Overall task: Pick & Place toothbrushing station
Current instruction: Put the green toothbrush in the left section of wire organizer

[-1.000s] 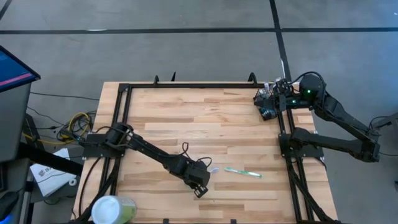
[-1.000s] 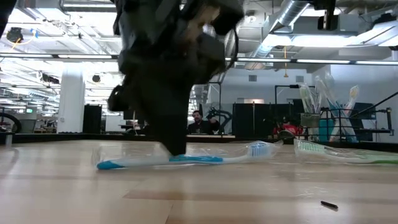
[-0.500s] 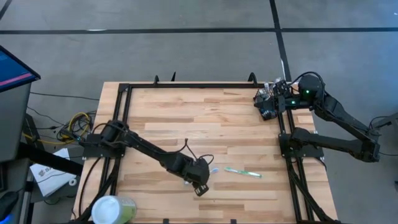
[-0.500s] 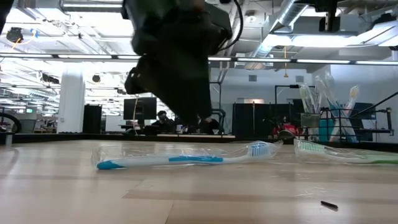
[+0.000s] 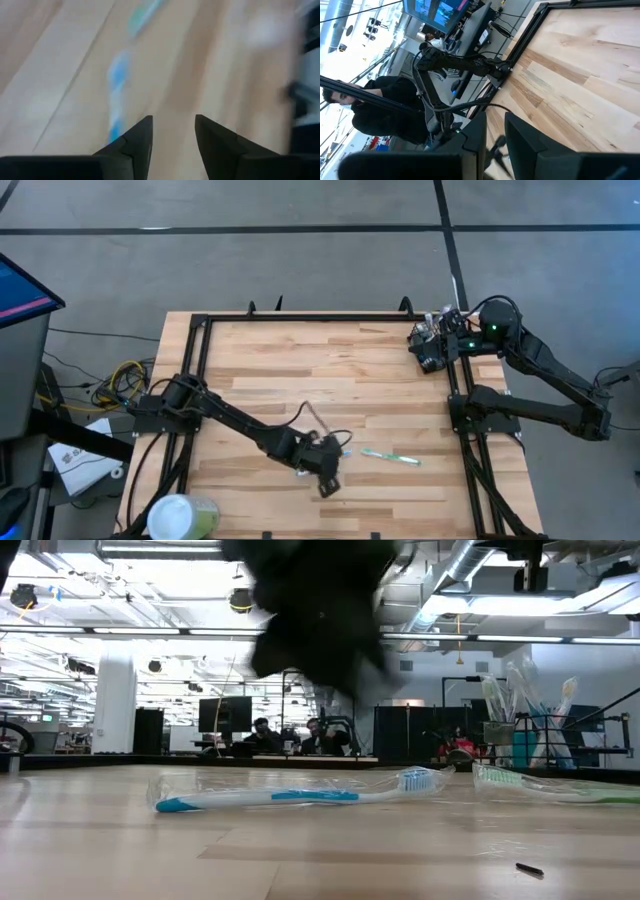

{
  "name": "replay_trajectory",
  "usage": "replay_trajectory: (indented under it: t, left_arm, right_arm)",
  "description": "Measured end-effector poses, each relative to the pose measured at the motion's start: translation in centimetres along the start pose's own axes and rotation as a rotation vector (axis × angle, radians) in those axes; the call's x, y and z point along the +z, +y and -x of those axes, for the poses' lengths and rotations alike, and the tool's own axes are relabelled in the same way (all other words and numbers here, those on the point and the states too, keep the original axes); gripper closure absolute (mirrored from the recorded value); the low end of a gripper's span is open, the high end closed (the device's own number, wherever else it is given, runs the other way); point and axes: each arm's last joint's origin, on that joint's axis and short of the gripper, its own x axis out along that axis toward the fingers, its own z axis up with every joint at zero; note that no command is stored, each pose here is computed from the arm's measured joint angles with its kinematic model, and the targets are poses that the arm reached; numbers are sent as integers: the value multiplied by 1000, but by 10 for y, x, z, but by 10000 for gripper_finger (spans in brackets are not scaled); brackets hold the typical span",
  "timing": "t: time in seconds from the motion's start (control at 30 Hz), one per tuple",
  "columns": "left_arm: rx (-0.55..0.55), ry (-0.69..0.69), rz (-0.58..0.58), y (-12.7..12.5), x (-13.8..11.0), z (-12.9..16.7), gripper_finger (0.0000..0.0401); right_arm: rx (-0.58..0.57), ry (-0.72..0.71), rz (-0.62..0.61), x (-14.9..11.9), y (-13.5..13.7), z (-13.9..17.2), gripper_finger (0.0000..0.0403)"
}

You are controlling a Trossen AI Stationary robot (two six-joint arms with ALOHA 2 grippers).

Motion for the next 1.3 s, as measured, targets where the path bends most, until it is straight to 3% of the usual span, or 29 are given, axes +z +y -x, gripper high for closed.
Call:
replay_trajectory:
  t: [0.1, 0.3, 0.5, 0.67, 0.83, 0.93, 1.0, 1.3]
  left_arm:
    - [-69, -104, -26, 0, 18, -1, 258]
    - [-68, -169, -19, 28, 49, -7, 258]
    - [-158, -212, 56, 43, 71, -8, 258]
    - [-172, -199, 98, 42, 71, -8, 259]
    - [-158, -143, 165, 37, 61, -8, 270]
    - [-137, -94, 185, 33, 51, -8, 282]
    - [-115, -64, 193, 29, 44, -8, 293]
    - [-107, -52, 155, 11, 26, -3, 354]
  right_arm:
    - [0, 0, 0, 0, 0, 0, 341]
    - [0, 0, -1, 0, 0, 0, 341]
    - [19, 30, 13, -1, 0, 0, 341]
    - [73, 224, 44, -13, -3, 2, 341]
    - [-16, 362, 82, -35, -7, 7, 351]
    - [-118, 386, 113, -44, -9, 4, 380]
    - [-124, 404, 149, -50, -7, 4, 397]
    - [-220, 434, 167, -80, 9, -4, 401]
